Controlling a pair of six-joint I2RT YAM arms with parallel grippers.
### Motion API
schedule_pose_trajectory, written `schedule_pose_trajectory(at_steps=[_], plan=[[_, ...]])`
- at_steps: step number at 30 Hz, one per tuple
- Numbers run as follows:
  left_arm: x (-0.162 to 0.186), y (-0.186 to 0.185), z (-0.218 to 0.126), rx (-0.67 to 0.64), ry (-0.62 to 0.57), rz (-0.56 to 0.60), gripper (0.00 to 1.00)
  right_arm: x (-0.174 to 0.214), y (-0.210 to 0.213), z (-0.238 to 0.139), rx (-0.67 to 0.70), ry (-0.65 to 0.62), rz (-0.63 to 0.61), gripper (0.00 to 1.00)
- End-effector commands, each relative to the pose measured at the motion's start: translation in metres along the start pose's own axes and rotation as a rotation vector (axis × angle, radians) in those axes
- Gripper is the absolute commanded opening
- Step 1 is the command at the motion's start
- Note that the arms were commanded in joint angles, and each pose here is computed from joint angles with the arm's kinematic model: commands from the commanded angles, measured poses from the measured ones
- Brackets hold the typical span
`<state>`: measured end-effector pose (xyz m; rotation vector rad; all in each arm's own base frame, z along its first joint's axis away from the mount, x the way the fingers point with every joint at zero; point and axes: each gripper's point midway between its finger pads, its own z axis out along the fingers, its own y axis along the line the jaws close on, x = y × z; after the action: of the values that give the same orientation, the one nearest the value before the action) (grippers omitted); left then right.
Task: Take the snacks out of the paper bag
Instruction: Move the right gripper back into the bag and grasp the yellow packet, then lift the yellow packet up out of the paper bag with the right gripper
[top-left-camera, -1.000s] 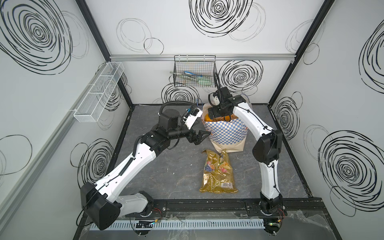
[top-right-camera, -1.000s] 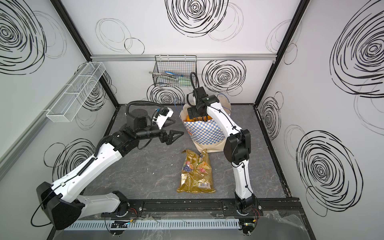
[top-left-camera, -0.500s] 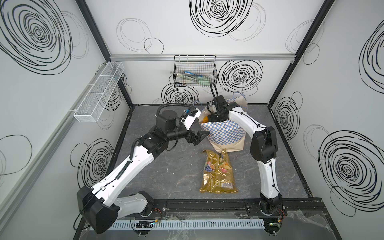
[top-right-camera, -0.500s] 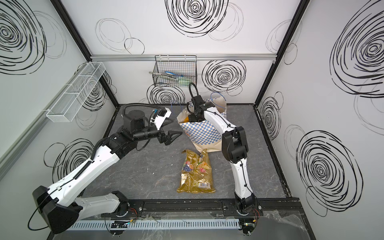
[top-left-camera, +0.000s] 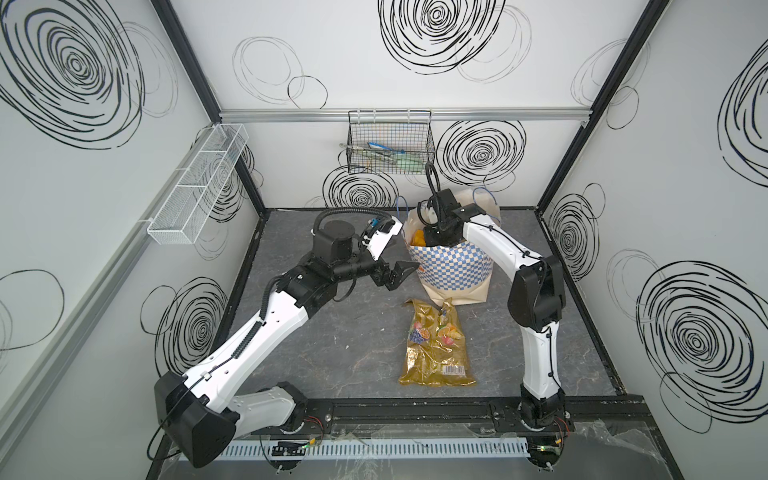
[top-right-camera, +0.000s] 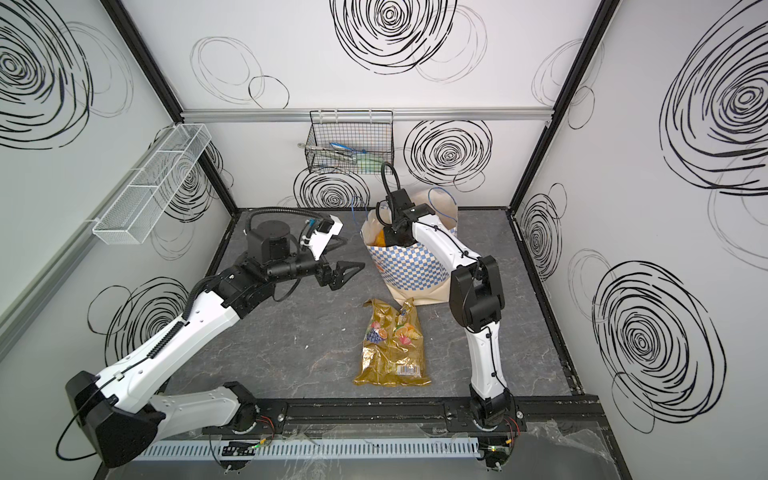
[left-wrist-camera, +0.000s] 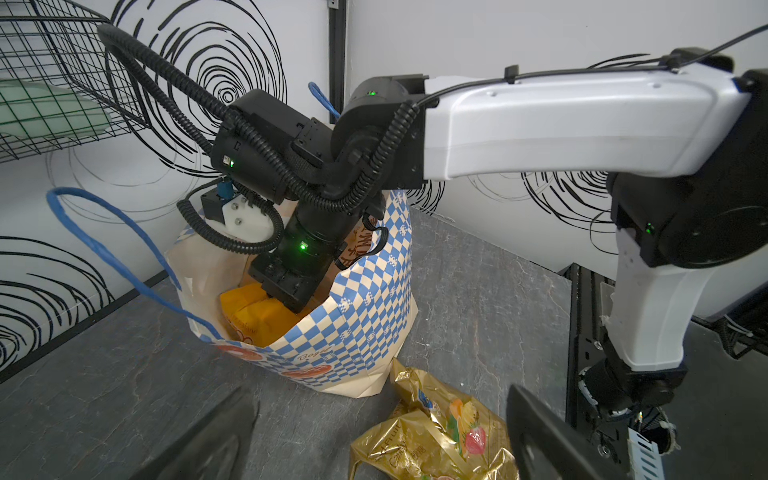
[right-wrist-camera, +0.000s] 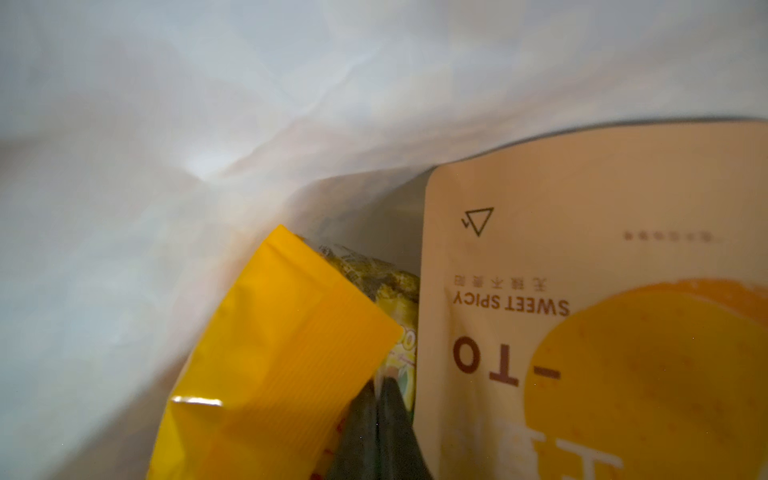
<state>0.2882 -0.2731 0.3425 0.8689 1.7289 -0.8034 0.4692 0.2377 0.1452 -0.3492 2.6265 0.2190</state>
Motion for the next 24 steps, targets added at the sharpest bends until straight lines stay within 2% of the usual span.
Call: schedule_pose_trajectory(at_steps=[1,2,9,24], plan=[[-0.009,-0.002,-0.001,0.001,-0.043,0.039,0.96,-0.012,-0.011,-0.041,0.038,-0.051,0.005,0.02],[-0.008,-0.002,-0.001,0.001,-0.042,0.038,0.96,-0.017,-0.011,-0.047,0.040,-0.070,0.007,0.00],[-0.010,-0.003,-0.002,0.002,-0.047,0.041,0.96,-0.047,-0.009,-0.093,0.033,-0.201,0.025,0.00],[-0.009,-0.005,-0.001,0.008,-0.048,0.042,0.96,-0.095,-0.004,-0.165,0.004,-0.468,0.016,0.00]])
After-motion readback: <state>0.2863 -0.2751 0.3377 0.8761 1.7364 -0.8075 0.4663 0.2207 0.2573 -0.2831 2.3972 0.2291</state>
